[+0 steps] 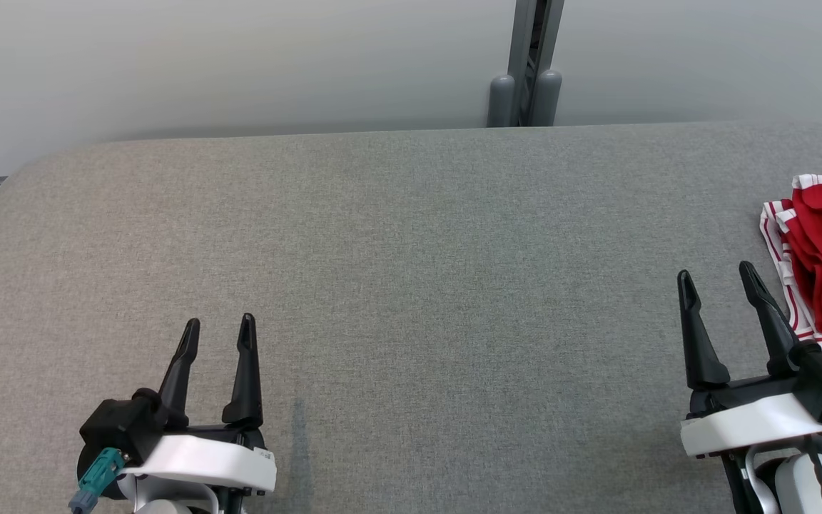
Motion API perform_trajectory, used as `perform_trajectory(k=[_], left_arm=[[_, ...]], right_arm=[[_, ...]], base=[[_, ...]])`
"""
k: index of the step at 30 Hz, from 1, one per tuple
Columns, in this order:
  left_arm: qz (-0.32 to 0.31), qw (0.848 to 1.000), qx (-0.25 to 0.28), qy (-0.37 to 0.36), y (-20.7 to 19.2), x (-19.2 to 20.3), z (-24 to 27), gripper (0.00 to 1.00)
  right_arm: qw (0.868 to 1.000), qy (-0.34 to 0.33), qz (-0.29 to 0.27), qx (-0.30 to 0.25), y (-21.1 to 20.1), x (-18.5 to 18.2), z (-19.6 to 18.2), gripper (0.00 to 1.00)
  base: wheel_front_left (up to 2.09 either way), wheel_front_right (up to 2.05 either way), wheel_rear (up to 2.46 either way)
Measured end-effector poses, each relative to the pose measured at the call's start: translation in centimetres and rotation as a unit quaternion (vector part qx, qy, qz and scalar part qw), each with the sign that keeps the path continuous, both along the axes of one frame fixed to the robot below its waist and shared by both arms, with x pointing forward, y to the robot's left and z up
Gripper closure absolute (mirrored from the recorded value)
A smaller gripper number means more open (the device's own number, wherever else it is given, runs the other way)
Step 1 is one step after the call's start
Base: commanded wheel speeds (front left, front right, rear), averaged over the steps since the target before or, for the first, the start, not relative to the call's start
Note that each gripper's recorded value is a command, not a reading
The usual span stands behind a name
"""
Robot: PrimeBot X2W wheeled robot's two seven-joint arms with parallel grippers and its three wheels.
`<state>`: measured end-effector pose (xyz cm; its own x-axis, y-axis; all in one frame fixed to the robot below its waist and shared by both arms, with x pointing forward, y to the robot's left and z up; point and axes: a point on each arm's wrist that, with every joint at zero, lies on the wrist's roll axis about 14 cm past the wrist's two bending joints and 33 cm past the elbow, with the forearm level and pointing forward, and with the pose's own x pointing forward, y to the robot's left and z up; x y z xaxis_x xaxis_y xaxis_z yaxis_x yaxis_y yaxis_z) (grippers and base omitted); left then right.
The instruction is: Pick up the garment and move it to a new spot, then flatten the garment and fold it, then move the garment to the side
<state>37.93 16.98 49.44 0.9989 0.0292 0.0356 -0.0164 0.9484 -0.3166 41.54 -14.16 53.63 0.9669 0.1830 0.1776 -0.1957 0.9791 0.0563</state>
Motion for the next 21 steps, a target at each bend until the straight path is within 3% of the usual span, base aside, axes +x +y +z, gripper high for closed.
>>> perform_trajectory(k=[19,20,21], left_arm=[[0.008,1.000,-0.012,0.007,0.38,-0.25,-0.38,0.00],[0.008,1.000,-0.013,0.010,0.37,-0.29,-0.56,1.00],[0.008,1.000,-0.013,0.015,0.32,-0.43,-0.91,1.00]], right_arm=[[1.000,-0.003,0.008,-0.001,0.51,-0.03,0.20,0.00],[1.000,0.000,0.008,-0.001,0.53,-0.07,0.01,1.00],[1.000,0.006,0.008,0.000,0.57,-0.21,-0.38,1.00]], base=[[0.00,0.00,0.00],[0.00,0.00,0.00],[0.00,0.00,0.00]])
